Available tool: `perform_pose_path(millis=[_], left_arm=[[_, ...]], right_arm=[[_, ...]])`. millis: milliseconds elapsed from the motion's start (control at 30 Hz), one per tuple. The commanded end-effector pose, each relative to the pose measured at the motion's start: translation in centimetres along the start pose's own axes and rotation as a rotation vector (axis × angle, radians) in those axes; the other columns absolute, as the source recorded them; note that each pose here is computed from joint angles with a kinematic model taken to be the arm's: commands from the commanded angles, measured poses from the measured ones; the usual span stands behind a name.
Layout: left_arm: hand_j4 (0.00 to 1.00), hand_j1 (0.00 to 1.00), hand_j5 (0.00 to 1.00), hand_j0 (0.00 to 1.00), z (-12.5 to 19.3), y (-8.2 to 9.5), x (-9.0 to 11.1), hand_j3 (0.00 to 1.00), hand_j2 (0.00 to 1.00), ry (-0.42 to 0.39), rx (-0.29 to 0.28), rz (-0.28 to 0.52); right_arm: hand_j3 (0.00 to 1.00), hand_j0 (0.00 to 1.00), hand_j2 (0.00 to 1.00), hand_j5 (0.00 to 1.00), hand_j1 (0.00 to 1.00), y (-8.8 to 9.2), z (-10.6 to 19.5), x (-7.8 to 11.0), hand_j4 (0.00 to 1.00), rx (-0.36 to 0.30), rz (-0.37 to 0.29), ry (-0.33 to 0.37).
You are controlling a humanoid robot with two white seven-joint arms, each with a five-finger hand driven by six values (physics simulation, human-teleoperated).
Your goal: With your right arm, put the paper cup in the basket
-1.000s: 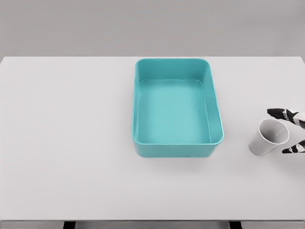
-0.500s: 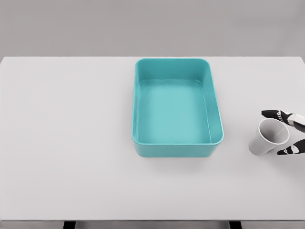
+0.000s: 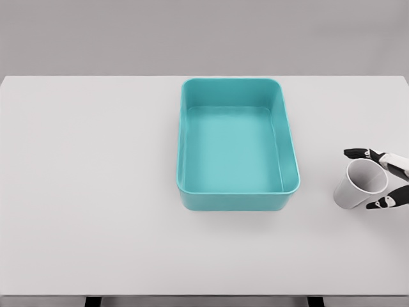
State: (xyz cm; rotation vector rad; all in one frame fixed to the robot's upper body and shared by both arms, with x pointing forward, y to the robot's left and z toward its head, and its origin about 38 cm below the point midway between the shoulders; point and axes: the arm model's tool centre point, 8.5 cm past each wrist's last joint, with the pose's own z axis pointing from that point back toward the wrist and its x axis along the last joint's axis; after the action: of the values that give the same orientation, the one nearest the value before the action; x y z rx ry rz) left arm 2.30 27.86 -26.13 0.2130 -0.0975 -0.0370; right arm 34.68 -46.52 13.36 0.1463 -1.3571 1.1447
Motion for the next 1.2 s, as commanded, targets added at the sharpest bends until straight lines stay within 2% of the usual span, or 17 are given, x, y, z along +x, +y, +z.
perform_pose_path(millis=[0, 200, 233, 267, 400, 533, 700, 767, 1000, 1167], left_arm=[[1.00, 1.00, 1.00, 1.00, 0.0, 0.0, 0.0, 1.00, 1.00, 0.000, 0.000, 0.000], [1.00, 1.00, 1.00, 1.00, 0.0, 0.0, 0.0, 1.00, 1.00, -0.001, 0.000, 0.000], [1.00, 1.00, 1.00, 1.00, 0.0, 0.0, 0.0, 1.00, 1.00, 0.000, 0.000, 0.000], [1.00, 1.00, 1.00, 1.00, 0.0, 0.0, 0.0, 1.00, 1.00, 0.000, 0.000, 0.000], [1.00, 1.00, 1.00, 1.00, 0.0, 0.0, 0.0, 1.00, 1.00, 0.000, 0.000, 0.000], [1.00, 1.00, 1.00, 1.00, 0.0, 0.0, 0.0, 1.00, 1.00, -0.001, 0.000, 0.000], [1.00, 1.00, 1.00, 1.00, 0.0, 0.0, 0.0, 1.00, 1.00, 0.000, 0.000, 0.000], [1.00, 1.00, 1.00, 1.00, 0.0, 0.0, 0.0, 1.00, 1.00, 0.000, 0.000, 0.000], [1.00, 1.00, 1.00, 1.00, 0.0, 0.0, 0.0, 1.00, 1.00, 0.000, 0.000, 0.000], [1.00, 1.00, 1.00, 1.00, 0.0, 0.0, 0.0, 1.00, 1.00, -0.001, 0.000, 0.000]], right_arm=[[1.00, 1.00, 1.00, 1.00, 1.00, 0.0, -0.3, 0.6, 1.00, 0.005, 0.001, -0.020], [0.98, 0.98, 0.98, 0.98, 0.98, -0.2, -0.4, 0.9, 0.98, 0.001, 0.004, -0.029], [0.93, 0.93, 0.93, 0.93, 0.93, -0.2, -0.4, 0.9, 0.93, 0.001, 0.004, -0.029], [0.93, 0.93, 0.93, 0.93, 0.93, -0.2, -0.4, 0.9, 0.93, 0.003, 0.003, -0.029], [0.93, 0.93, 0.93, 0.93, 0.93, 0.1, -0.8, 1.3, 0.93, 0.013, 0.006, -0.043], [0.82, 0.82, 0.82, 0.82, 0.82, 0.2, -1.0, 1.6, 0.82, 0.018, 0.009, -0.052], [0.80, 0.80, 0.80, 0.80, 0.80, -0.1, -1.1, 1.8, 0.80, 0.011, 0.013, -0.061], [0.75, 0.75, 0.75, 0.75, 0.75, -0.5, -1.0, 2.0, 0.75, -0.004, 0.017, -0.069], [0.73, 0.73, 0.73, 0.73, 0.73, -1.7, -1.1, 2.9, 0.73, -0.048, 0.031, -0.103], [0.73, 0.73, 0.73, 0.73, 0.73, -2.6, -2.2, 4.4, 0.73, -0.071, 0.050, -0.159]])
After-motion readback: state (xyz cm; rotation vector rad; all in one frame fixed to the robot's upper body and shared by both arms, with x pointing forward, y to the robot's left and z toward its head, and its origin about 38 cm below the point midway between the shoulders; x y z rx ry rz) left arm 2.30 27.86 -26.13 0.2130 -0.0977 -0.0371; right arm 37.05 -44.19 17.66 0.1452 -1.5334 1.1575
